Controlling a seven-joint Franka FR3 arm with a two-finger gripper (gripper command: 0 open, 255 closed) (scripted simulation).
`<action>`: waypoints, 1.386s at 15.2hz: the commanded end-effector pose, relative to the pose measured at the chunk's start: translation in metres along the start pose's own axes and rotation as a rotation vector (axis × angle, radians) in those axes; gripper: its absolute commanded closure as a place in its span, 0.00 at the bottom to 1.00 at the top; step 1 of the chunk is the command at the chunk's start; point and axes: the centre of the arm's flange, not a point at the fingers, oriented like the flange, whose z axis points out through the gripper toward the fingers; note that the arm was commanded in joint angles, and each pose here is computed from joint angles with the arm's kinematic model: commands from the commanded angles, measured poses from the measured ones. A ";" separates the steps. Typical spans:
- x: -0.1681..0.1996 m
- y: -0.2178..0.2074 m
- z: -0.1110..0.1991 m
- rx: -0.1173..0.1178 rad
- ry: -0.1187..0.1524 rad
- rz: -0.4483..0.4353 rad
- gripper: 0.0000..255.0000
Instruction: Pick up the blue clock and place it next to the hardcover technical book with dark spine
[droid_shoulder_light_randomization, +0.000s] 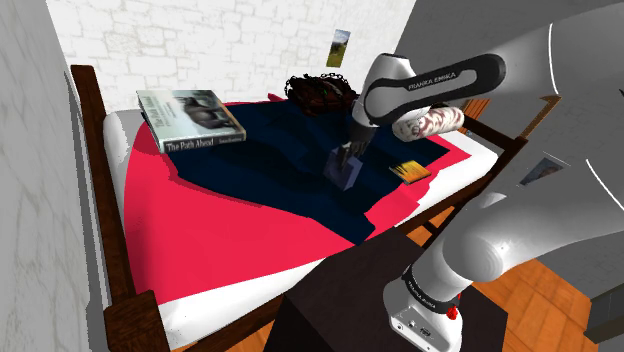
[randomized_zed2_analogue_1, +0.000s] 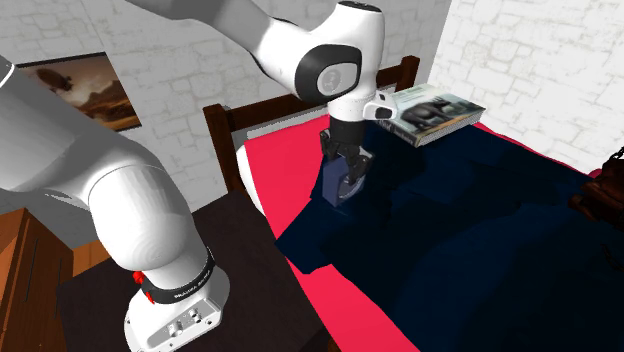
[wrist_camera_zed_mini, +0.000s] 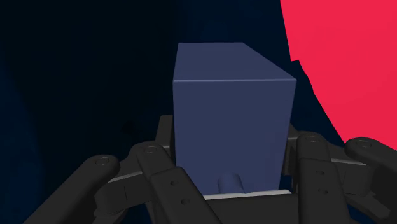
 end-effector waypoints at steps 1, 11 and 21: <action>-0.001 -0.002 -0.011 0.000 0.000 0.000 1.00; -0.006 0.010 -0.058 0.000 0.000 0.000 1.00; -0.067 0.127 -0.060 0.000 0.000 0.000 1.00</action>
